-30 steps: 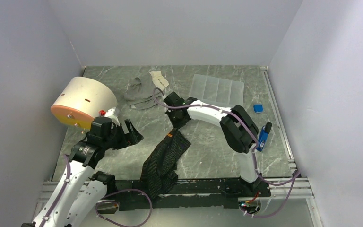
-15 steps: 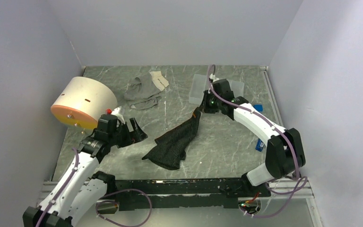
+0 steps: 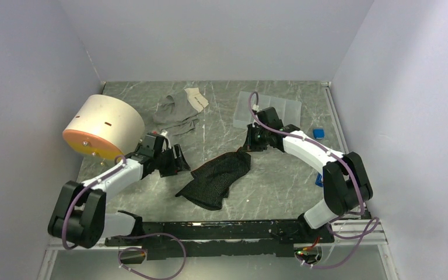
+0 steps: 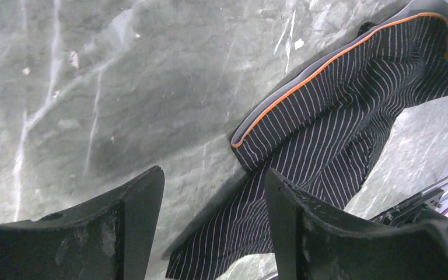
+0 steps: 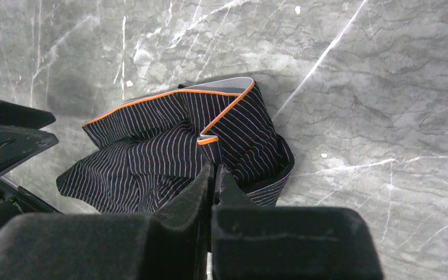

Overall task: Roll the underwear
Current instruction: Flatten out the underwear at the center of the board.

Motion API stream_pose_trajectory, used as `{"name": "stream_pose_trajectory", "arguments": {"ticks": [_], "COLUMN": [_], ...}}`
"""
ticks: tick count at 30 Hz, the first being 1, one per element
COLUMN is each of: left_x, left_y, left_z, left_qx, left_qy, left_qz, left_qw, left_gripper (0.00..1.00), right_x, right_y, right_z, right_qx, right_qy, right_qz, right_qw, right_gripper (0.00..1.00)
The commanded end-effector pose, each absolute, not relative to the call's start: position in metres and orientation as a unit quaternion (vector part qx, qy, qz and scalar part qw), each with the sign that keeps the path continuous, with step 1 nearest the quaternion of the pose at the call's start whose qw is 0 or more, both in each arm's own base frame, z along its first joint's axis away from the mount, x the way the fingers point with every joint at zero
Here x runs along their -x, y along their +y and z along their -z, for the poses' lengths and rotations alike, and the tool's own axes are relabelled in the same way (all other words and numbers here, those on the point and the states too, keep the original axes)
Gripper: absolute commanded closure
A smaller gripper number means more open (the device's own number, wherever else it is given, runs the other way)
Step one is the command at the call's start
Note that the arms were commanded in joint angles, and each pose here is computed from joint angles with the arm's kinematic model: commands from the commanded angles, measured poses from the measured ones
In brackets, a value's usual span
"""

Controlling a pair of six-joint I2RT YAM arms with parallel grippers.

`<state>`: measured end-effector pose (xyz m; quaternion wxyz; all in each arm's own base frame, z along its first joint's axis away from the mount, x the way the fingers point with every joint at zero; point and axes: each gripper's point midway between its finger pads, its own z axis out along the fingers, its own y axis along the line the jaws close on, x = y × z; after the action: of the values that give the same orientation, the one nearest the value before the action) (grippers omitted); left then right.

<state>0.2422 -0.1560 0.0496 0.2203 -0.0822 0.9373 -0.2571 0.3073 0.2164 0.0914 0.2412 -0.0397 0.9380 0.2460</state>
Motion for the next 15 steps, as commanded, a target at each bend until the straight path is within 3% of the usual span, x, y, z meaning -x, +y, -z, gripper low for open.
{"name": "stream_pose_trajectory", "arguments": {"ticks": [1, 12, 15], "left_x": [-0.264, -0.253, -0.249], "left_y": [-0.176, -0.204, -0.210], "left_z": [-0.060, -0.027, -0.023], "left_qx": [0.043, 0.022, 0.019], "left_qy": [0.922, 0.935, 0.932], "left_qz": [0.288, 0.283, 0.296], "left_qw": [0.253, 0.213, 0.208], "left_gripper": [0.32, 0.51, 0.62], "right_x": [-0.318, -0.320, -0.321], "right_y": [0.224, 0.231, 0.232], "right_z": [-0.114, -0.119, -0.122], "right_qx": [0.050, 0.056, 0.059], "right_qy": [0.925, 0.921, 0.920], "right_qz": [-0.263, -0.279, -0.282], "right_qw": [0.269, 0.265, 0.266], "right_gripper": [1.00, 1.00, 1.00]}}
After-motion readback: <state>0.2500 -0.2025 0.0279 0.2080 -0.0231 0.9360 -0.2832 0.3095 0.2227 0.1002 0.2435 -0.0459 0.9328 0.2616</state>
